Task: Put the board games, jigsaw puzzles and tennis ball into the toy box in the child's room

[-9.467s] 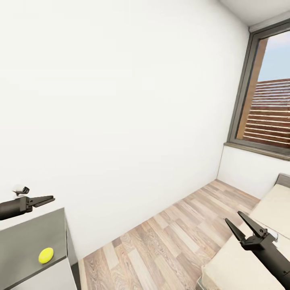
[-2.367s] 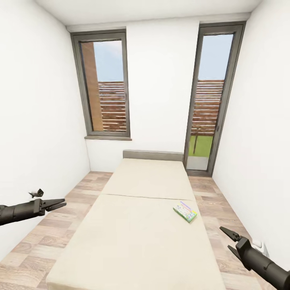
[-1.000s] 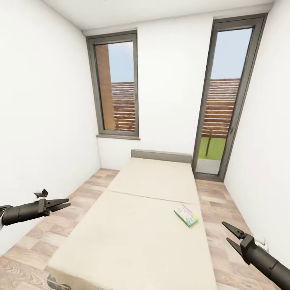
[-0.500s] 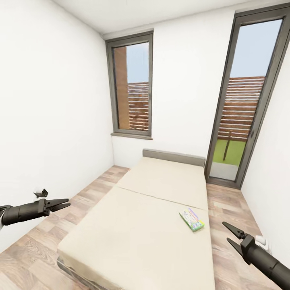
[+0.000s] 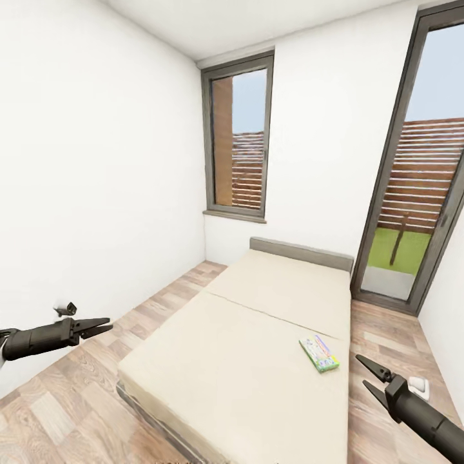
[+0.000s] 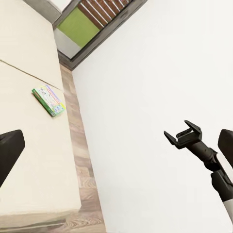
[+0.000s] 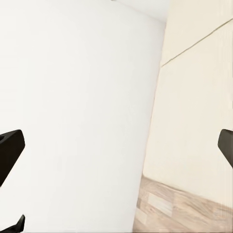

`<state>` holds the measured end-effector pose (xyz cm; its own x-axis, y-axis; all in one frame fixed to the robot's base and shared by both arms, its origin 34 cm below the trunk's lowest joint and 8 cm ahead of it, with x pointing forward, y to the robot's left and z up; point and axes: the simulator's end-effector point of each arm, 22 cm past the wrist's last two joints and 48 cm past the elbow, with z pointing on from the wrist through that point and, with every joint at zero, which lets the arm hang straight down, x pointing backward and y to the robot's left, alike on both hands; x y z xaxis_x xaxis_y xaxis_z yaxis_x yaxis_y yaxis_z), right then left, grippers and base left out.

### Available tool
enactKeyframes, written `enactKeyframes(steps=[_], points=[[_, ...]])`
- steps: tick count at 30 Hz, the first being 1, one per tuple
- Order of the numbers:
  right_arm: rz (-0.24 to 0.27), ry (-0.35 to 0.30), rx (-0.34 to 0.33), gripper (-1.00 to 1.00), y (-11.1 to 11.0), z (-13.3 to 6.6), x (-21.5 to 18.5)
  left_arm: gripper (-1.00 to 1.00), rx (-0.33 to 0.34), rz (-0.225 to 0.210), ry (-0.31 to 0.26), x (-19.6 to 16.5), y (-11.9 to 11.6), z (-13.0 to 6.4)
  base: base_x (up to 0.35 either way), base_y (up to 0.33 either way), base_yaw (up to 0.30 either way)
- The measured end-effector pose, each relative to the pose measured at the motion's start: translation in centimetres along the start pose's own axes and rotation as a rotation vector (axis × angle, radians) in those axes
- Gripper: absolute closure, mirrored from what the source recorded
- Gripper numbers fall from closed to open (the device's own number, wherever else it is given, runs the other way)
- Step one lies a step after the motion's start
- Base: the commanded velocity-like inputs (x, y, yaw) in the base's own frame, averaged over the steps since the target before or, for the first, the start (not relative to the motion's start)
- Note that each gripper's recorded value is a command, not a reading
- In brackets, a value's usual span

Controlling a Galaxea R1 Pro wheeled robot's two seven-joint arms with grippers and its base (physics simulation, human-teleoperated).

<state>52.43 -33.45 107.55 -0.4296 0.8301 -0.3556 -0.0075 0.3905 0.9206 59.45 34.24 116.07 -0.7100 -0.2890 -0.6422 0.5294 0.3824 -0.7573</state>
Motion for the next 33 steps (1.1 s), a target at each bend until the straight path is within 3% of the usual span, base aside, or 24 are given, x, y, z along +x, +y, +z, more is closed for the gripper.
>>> enactKeyframes(steps=[21,33], points=[[-0.001,0.001,-0.001,-1.0,0.06,0.09,-0.02,-1.0,0.0,0.001,0.001,0.02,0.01,0.01,-0.12,-0.01,0.285],[-0.001,0.001,0.002,-1.0,-0.01,0.17,-0.04,-1.0,-0.001,-0.002,0.002,0.1,0.15,0.06,-0.024,0.0,0.285]])
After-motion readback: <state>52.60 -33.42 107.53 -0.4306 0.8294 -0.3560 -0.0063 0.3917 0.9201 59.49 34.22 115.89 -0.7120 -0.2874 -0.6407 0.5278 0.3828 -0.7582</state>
